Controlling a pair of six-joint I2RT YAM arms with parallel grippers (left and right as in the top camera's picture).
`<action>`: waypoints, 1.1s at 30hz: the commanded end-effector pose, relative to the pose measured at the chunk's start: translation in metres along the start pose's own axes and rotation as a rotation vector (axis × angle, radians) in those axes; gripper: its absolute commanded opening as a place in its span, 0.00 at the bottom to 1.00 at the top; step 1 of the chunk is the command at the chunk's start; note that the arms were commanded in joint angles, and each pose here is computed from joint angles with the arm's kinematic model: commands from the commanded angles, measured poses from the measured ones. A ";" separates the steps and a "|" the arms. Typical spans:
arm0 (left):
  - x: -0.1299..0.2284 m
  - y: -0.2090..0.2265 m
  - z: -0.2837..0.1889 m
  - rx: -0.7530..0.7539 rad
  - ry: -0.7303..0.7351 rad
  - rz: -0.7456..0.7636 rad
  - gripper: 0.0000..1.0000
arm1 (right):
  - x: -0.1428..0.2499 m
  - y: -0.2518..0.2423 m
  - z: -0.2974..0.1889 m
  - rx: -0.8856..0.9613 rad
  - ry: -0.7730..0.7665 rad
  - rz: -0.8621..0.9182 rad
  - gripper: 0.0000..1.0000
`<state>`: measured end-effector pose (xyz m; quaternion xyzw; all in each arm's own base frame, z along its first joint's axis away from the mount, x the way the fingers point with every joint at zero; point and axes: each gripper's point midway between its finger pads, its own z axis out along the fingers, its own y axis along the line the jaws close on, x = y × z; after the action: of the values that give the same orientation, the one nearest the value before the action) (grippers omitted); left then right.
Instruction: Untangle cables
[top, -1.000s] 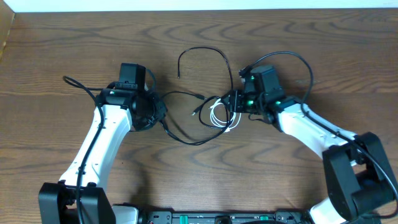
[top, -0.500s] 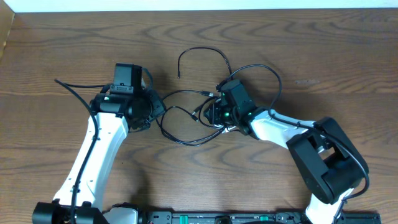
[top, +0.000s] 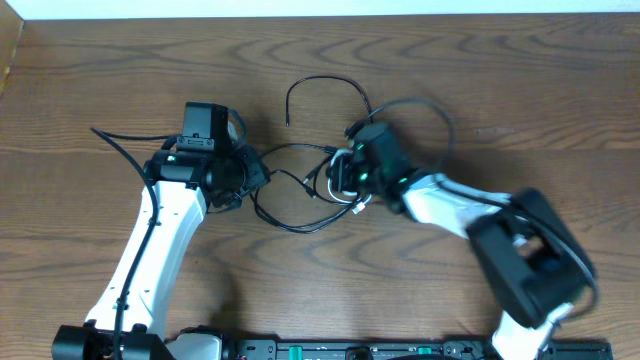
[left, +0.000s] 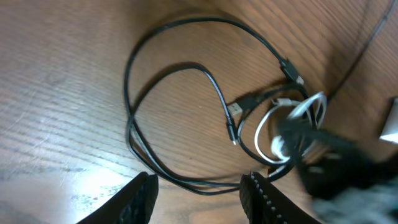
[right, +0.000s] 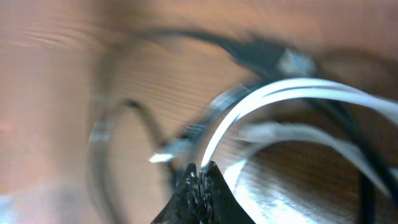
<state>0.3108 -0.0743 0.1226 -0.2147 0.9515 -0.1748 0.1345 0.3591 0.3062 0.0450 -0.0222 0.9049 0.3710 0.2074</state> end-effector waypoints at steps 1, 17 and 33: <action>0.007 -0.014 -0.004 0.084 0.039 0.092 0.47 | -0.055 0.076 -0.085 -0.318 -0.081 -0.091 0.01; 0.027 -0.101 -0.020 0.478 0.084 0.328 0.49 | -0.090 0.054 -0.153 -0.236 -0.204 -0.015 0.01; -0.005 -0.064 -0.005 0.232 -0.050 0.180 0.49 | -0.156 0.000 -0.049 0.193 -0.073 -0.234 0.50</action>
<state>0.3338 -0.1318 0.1512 -0.1010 0.9362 -0.2783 0.1894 0.4376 0.2385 0.0907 -0.0256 0.9335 0.2858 0.2150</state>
